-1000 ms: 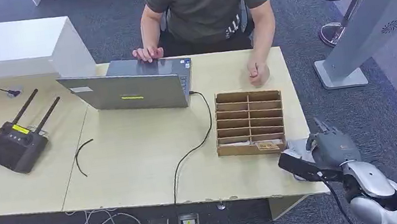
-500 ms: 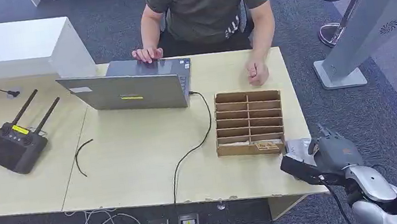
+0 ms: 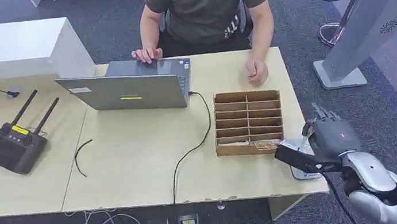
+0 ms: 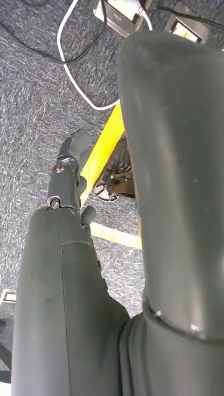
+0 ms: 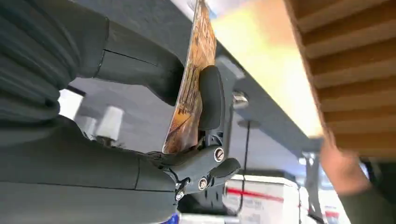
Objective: Pass the card to the sensor for recognition and then transmit it.
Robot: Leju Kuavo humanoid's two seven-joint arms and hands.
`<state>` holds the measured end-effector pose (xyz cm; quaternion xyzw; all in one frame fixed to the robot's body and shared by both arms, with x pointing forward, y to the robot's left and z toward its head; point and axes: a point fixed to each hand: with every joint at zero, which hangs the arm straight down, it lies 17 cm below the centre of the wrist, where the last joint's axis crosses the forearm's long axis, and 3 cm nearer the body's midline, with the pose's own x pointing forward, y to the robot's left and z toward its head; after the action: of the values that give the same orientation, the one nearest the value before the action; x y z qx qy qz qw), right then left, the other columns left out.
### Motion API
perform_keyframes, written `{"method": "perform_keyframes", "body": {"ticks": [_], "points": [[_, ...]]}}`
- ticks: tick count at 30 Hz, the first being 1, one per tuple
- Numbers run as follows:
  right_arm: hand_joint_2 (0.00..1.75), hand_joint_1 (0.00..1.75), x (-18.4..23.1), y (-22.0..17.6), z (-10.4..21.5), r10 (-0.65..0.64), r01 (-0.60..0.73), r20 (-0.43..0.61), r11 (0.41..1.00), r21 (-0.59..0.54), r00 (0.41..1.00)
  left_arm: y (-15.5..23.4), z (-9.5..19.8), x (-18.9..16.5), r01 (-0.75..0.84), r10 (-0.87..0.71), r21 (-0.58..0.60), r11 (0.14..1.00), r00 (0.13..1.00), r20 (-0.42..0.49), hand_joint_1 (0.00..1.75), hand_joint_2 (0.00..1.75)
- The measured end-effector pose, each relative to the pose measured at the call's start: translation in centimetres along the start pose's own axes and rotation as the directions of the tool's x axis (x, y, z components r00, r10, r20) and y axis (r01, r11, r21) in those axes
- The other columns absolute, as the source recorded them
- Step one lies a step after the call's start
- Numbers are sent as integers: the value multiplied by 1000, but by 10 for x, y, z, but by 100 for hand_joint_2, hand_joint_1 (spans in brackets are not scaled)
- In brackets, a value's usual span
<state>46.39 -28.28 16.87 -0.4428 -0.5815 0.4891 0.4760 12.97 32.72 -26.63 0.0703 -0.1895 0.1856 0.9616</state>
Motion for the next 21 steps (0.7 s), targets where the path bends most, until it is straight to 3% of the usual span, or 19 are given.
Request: {"method": "perform_keyframes", "body": {"ticks": [4, 11, 21], "points": [[175, 175, 27, -61, -16, -2, 9, 60, 993, -117, 998, -1, 0, 0, -1, 1, -2, 1000, 1000, 0, 0, 0], [175, 175, 52, -121, -21, 9, 15, 107, 975, -223, 994, -1, 0, -1, 8, -8, -5, 1000, 1000, 0, 0, 0], [175, 175, 57, -123, -23, -6, 32, 124, 978, -204, 992, -8, 1, -1, 43, -43, -29, 999, 999, 11, 0, 0]]}}
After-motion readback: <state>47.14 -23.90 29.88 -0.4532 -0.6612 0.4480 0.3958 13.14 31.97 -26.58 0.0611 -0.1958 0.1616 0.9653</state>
